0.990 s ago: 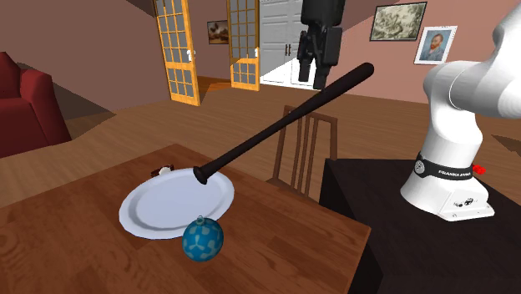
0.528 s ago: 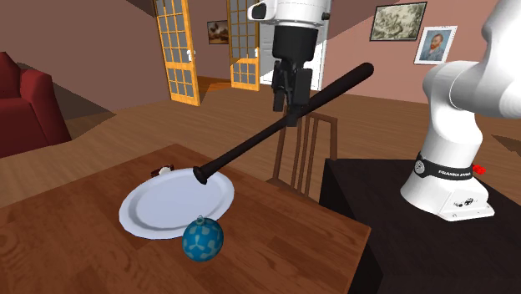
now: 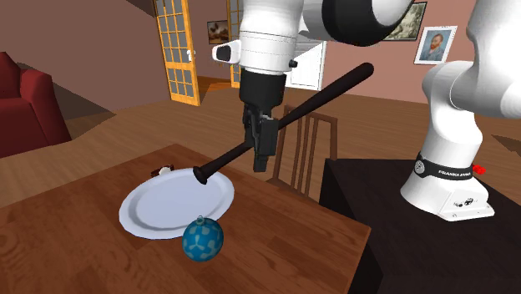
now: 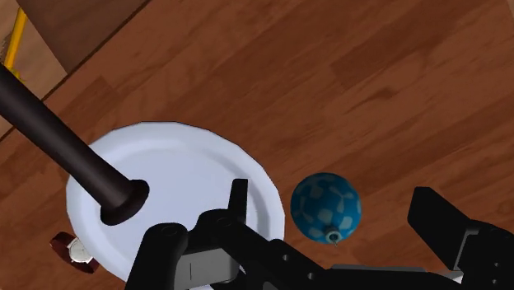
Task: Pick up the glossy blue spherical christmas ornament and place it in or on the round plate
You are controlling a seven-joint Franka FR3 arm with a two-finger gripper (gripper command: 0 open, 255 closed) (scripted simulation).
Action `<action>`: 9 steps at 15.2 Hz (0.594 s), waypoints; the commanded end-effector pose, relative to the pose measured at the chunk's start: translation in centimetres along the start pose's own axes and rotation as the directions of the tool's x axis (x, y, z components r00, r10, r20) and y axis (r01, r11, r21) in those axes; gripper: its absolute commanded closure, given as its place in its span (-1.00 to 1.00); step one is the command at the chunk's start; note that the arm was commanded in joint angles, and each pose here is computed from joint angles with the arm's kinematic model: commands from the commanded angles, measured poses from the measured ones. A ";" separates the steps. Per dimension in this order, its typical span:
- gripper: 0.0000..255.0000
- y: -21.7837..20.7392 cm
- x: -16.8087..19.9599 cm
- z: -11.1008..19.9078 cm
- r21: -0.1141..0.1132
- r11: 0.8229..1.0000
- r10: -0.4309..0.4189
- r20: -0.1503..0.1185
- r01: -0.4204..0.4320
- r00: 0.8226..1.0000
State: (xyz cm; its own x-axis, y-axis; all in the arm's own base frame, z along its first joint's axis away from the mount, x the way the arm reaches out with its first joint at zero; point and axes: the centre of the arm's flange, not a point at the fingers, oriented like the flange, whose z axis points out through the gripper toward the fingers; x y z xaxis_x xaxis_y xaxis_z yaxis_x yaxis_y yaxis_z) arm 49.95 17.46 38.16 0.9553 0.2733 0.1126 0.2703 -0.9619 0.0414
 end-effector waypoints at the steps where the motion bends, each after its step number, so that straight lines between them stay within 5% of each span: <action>1: -1.00 -0.9 1.5 2.0 -0.003 1.000 -0.013 -0.007 0.013 1.000; 9: -1.00 -4.7 6.9 8.8 -0.014 0.998 -0.058 -0.029 0.058 0.998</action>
State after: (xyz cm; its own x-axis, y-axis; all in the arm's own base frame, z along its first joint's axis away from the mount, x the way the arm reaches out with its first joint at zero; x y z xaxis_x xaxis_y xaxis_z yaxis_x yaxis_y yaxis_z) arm 56.08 23.31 30.68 0.9353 0.3264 0.1367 0.3211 -0.9451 0.0602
